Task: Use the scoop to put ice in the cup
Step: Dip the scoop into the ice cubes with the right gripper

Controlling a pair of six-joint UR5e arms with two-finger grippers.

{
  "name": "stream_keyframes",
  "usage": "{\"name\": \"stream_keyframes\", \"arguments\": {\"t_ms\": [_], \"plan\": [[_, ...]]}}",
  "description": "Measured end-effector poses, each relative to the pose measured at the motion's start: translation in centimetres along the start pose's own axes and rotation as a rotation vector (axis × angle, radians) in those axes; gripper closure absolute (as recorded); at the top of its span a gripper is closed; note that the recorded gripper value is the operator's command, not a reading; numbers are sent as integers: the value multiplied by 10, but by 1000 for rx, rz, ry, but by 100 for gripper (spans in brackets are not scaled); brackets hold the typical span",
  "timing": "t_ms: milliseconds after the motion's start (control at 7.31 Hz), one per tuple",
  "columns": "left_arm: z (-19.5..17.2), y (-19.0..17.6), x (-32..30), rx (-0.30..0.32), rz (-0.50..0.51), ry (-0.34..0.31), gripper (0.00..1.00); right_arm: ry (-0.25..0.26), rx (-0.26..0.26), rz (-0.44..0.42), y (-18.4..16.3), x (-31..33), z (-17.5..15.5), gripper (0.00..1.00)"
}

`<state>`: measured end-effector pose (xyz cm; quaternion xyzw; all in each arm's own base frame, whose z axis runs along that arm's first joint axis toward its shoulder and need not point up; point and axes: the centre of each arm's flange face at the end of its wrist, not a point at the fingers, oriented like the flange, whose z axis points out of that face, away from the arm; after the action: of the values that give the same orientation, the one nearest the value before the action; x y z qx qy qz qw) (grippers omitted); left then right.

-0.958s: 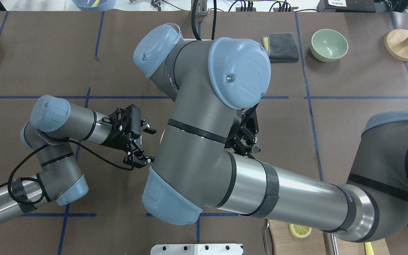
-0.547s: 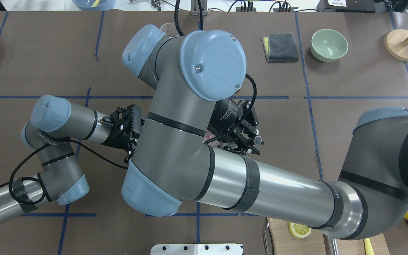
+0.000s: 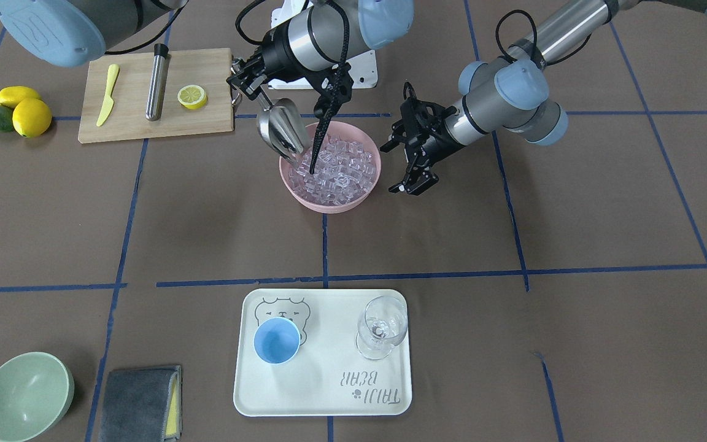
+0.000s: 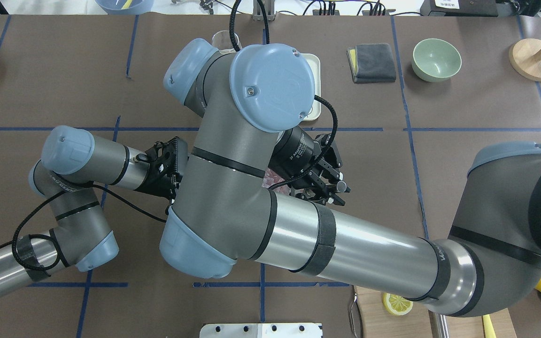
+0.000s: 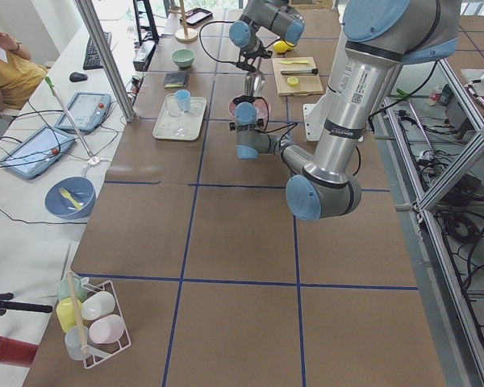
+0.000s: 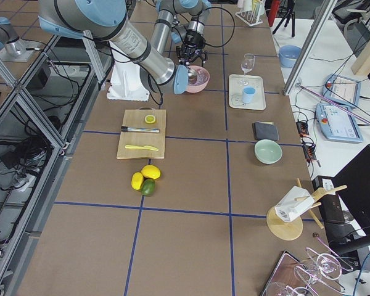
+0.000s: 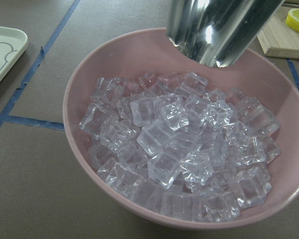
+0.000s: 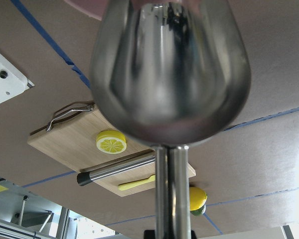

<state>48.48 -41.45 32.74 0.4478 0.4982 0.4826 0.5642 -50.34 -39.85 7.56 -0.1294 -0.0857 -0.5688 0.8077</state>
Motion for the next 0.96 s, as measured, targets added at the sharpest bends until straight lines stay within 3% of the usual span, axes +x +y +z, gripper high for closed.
{"name": "stream_keyframes", "arguments": {"t_ms": [958], "plan": [[0,-1,1,3,2,1,0,-41,39,20,-38,0,8,100]]}}
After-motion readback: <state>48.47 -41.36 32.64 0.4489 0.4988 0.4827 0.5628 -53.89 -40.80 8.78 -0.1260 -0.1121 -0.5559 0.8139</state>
